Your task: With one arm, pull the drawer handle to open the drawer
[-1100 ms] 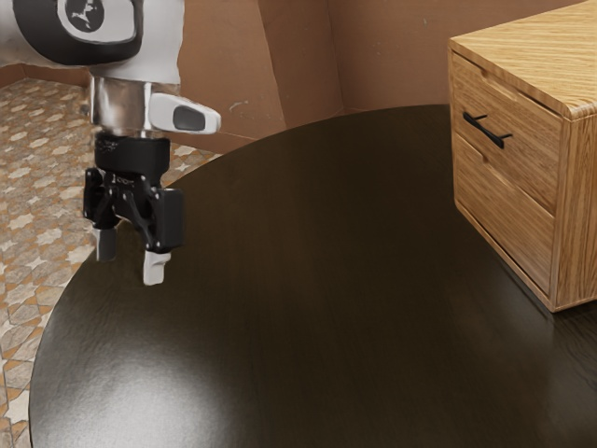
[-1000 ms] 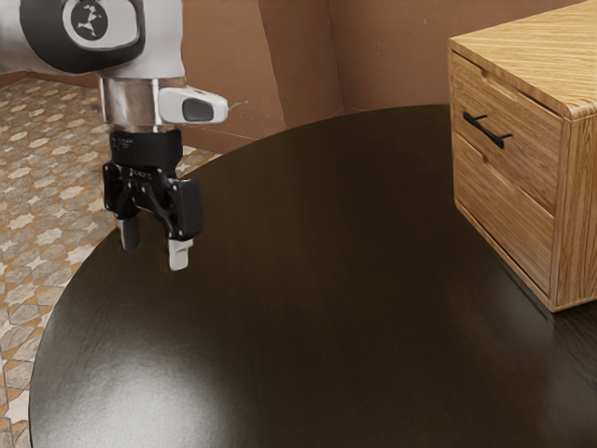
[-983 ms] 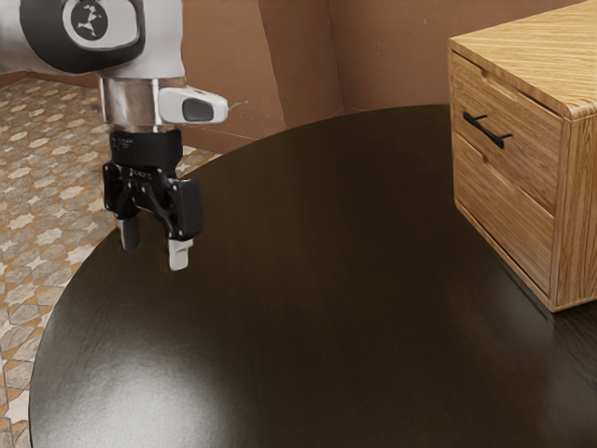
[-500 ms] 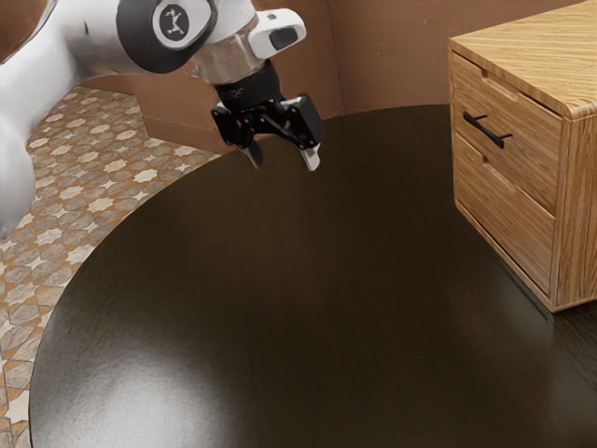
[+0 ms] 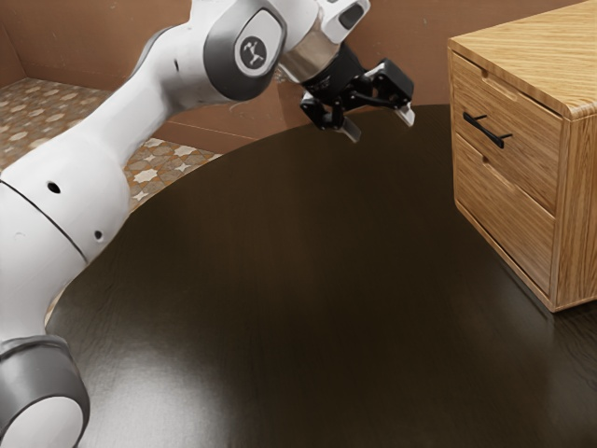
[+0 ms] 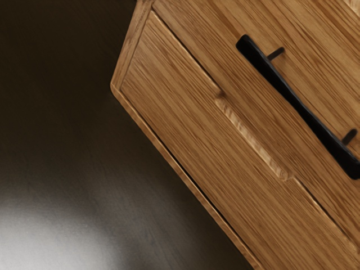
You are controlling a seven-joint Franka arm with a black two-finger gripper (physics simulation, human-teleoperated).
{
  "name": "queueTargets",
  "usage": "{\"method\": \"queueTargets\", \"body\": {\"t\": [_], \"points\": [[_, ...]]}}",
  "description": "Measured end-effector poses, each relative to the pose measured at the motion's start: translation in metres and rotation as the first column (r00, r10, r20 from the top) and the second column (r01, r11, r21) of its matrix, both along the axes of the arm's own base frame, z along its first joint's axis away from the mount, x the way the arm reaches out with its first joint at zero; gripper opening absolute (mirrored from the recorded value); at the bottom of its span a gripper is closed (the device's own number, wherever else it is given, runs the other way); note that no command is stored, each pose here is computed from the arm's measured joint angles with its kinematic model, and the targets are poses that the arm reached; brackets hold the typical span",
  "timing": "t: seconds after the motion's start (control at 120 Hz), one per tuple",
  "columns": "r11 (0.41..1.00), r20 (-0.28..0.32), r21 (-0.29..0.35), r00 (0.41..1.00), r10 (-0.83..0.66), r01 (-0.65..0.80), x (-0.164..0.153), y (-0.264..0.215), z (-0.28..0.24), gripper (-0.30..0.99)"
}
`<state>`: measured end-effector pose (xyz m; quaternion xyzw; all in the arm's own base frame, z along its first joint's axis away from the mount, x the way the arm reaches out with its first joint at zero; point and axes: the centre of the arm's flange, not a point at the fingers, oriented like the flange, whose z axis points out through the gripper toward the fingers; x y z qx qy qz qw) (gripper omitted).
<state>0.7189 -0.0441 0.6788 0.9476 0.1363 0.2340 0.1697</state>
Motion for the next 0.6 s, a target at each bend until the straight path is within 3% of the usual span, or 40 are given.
{"method": "queueTargets", "body": {"t": [0.158, 0.25, 0.4, 0.6], "points": [[0.964, 0.036, -0.245, 0.993, 0.115, -0.103, 0.032, -0.006, -0.029, 0.69], [0.929, 0.072, -0.340, 0.980, 0.184, -0.150, 0.040, -0.004, -0.029, 0.69], [0.879, 0.062, -0.427, 0.963, 0.261, -0.211, 0.048, -0.003, -0.040, 0.69], [0.825, -0.059, -0.470, 0.943, 0.326, -0.314, 0.040, -0.011, -0.070, 0.69]]}}
